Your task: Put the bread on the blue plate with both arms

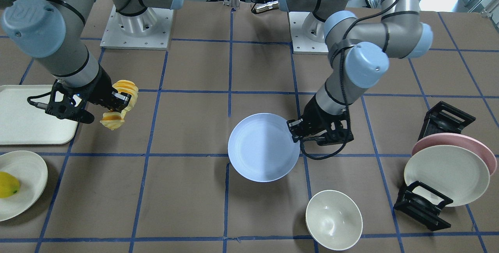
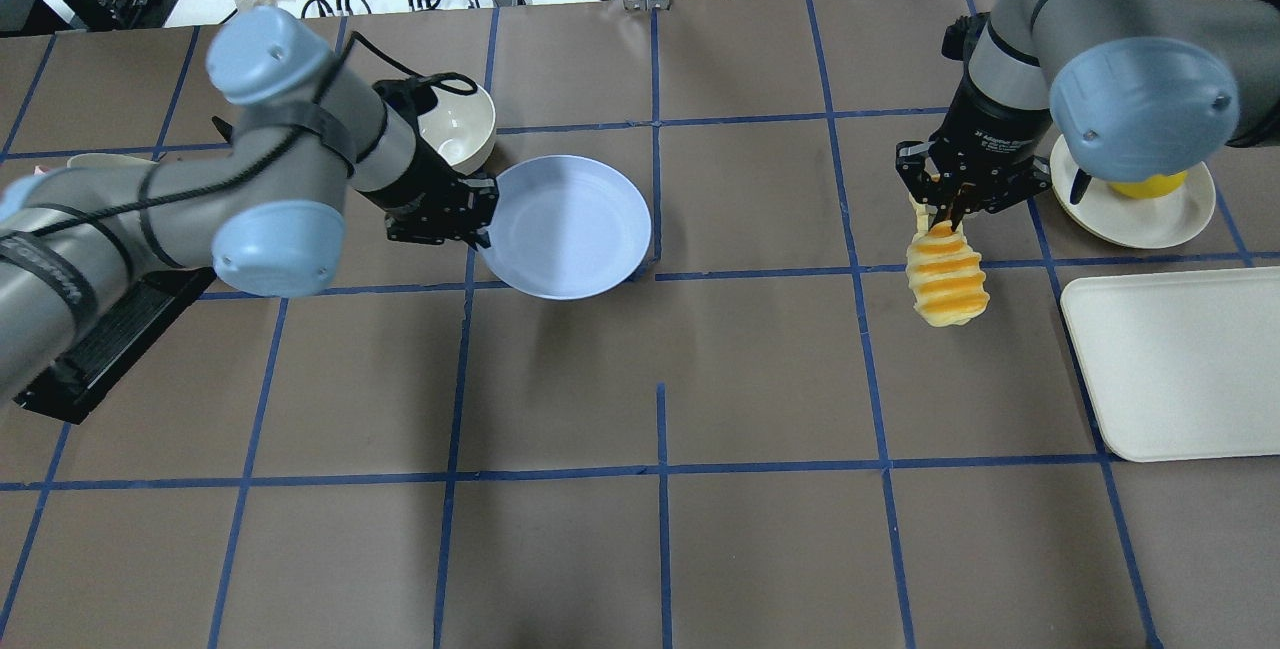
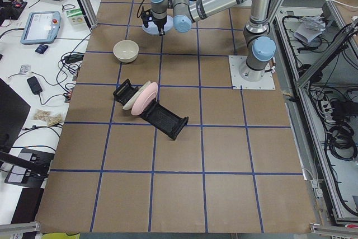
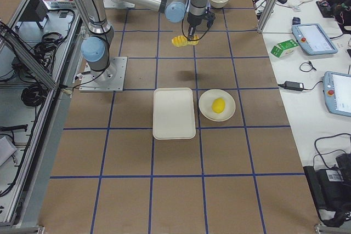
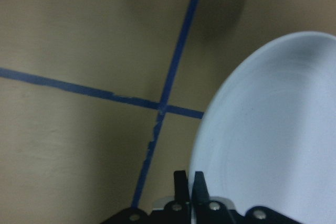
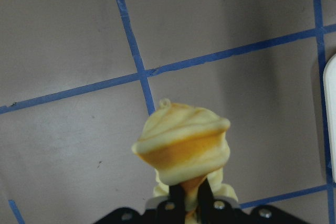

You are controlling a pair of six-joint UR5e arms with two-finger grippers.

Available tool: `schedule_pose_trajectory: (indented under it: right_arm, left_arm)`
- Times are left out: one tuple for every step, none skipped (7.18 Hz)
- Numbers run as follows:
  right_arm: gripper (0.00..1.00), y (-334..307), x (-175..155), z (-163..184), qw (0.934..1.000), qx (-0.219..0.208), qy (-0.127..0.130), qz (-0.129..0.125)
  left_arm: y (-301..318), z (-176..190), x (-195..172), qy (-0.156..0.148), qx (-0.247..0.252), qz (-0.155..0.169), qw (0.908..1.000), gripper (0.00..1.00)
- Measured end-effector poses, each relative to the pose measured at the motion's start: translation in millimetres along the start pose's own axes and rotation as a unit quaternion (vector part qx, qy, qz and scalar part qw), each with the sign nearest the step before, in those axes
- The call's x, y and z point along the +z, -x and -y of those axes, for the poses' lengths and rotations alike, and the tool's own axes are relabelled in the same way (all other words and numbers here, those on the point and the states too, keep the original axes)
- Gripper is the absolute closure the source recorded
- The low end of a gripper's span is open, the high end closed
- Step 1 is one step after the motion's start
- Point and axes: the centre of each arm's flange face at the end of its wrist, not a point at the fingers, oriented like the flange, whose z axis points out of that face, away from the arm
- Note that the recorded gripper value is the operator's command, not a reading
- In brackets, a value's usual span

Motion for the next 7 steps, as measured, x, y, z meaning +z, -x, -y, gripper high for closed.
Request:
schedule_pose_trajectory:
  right_arm:
    - [1.0,1.2,0.4,1.7,1.0,-0.001,-0.003,0.002]
    - [1.0,4.0,1.1,4.2,1.0,-0.004,-0.006,0.004]
    - [1.0,9.6,1.6,6.6,0.9999,-0.005,-0.008,0.012]
    - [1.0,15.1,4.2,9.4,0.9998,-0.007,-0.006,0.019]
    - [1.0,20.5,8.5,12.0,0.9997,-0.007,-0.002,0.023]
    - [1.0,27.9,11.0,13.1,0.9997,-0.004,0.001,0.023]
    - [1.0,39.8,11.7,12.4,0.9997,0.0,0.001,0.023]
  left_arm:
    - [-12.7,-24.1,29.5,-0.003,0.011,-0.004,0.9999,1.0]
    - [-27.5,-46.2,45.8,-0.004,0.014,-0.007,0.9999,1.0]
    - [-41.2,-63.0,53.5,-0.004,0.012,-0.01,0.9999,1.0]
    - [-48.4,-73.4,58.9,0.0,0.011,-0.011,0.9999,0.36]
    - [-51.0,-80.9,64.3,0.005,0.011,-0.009,0.9999,0.0]
    - [-50.7,-83.5,63.1,0.004,0.014,-0.008,0.9999,0.0]
    - [-49.8,-78.8,51.3,-0.009,0.015,-0.01,0.9998,0.0]
